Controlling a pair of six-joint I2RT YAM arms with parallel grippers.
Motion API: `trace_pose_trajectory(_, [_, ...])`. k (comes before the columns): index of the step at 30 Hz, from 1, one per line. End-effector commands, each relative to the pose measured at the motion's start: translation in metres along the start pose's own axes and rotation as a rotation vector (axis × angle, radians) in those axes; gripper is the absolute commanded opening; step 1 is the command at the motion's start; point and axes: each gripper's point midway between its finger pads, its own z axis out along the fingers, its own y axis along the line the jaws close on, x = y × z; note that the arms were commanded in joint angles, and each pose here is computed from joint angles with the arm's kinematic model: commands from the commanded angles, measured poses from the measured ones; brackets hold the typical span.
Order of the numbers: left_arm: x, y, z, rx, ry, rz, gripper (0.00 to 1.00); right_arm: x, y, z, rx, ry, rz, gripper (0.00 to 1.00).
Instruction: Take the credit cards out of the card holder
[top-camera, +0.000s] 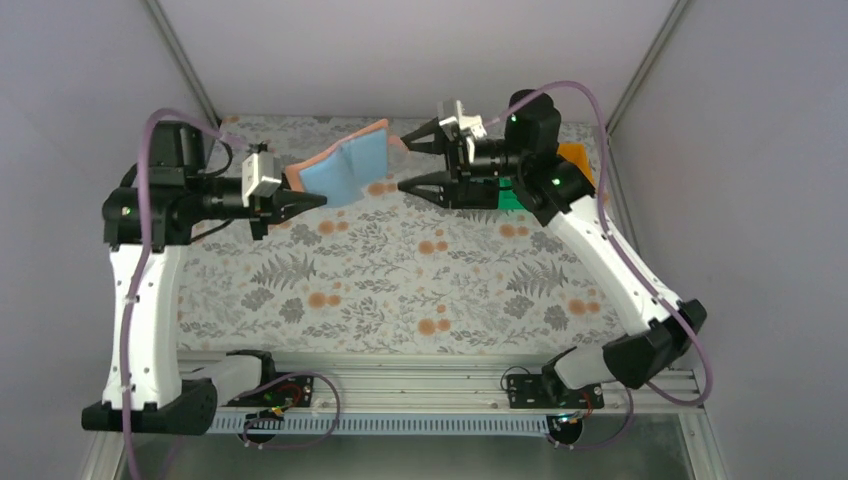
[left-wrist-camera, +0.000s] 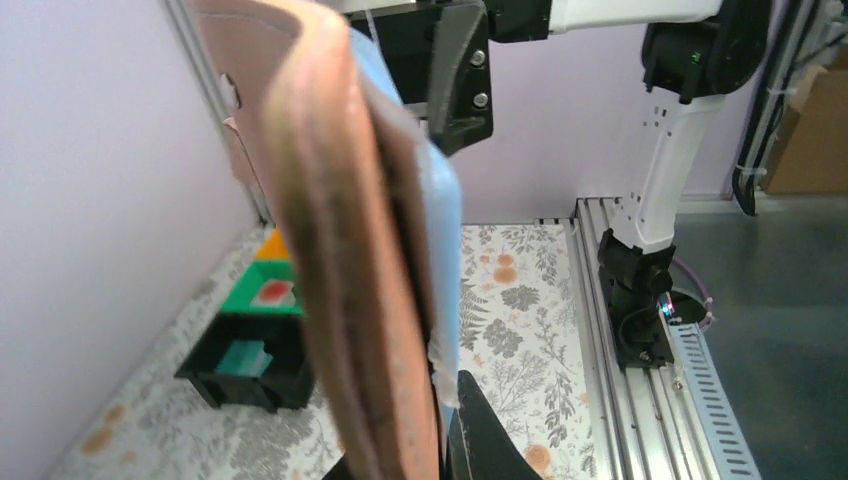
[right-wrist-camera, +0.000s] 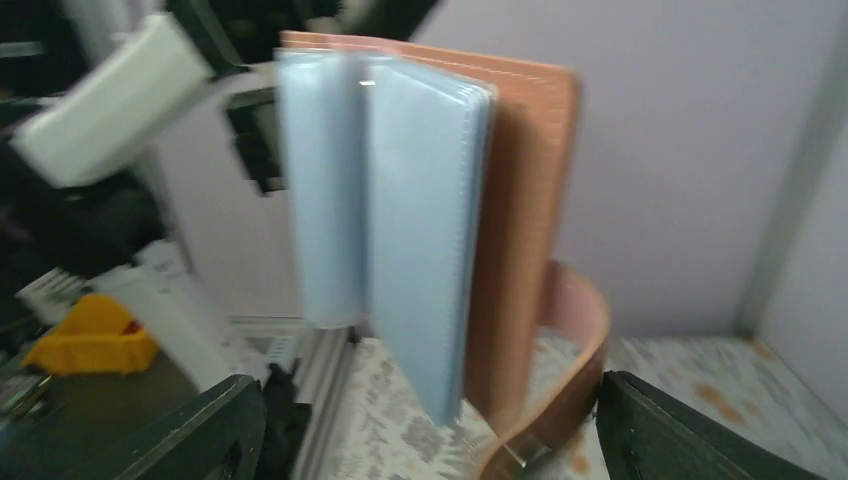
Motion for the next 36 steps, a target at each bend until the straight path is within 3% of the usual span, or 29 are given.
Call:
trace_pose_trajectory(1, [-0.017, -0.032, -0.007, 0.038, -0.024, 0.121, 0.02, -0.012, 0.075, 0.004, -0.255, -0.025, -0.196, 0.84])
trace_pose_trajectory(10, [-0.031, -0.049, -0.011, 0.068, -0.078, 0.158, 0.02, -0.028, 0.066, 0.012, -0.177, -0.016, -0.257, 0.88])
trace_pose_trajectory(14, [-0.03, -0.048, -0.011, 0.07, -0.078, 0.157, 0.02, -0.037, 0.072, 0.01, -0.19, -0.022, -0.289, 0.77])
trace_pose_trajectory(21, [-0.019, -0.042, -0.01, 0.041, -0.041, 0.161, 0.03, -0.044, 0.1, -0.009, -0.235, -0.056, -0.419, 0.43])
trace_pose_trajectory(25, [-0.019, -0.04, -0.01, 0.031, -0.034, 0.158, 0.02, -0.044, 0.108, -0.011, -0.275, -0.087, -0.43, 0.35])
trace_pose_trajectory(31, [-0.009, -0.03, -0.006, 0.018, -0.016, 0.121, 0.02, -0.049, 0.075, 0.011, -0.195, -0.063, -0.291, 0.19])
trace_pose_trajectory(36, [-0.009, -0.028, -0.006, 0.014, -0.017, 0.116, 0.02, -0.044, 0.075, 0.017, -0.19, -0.055, -0.282, 0.15])
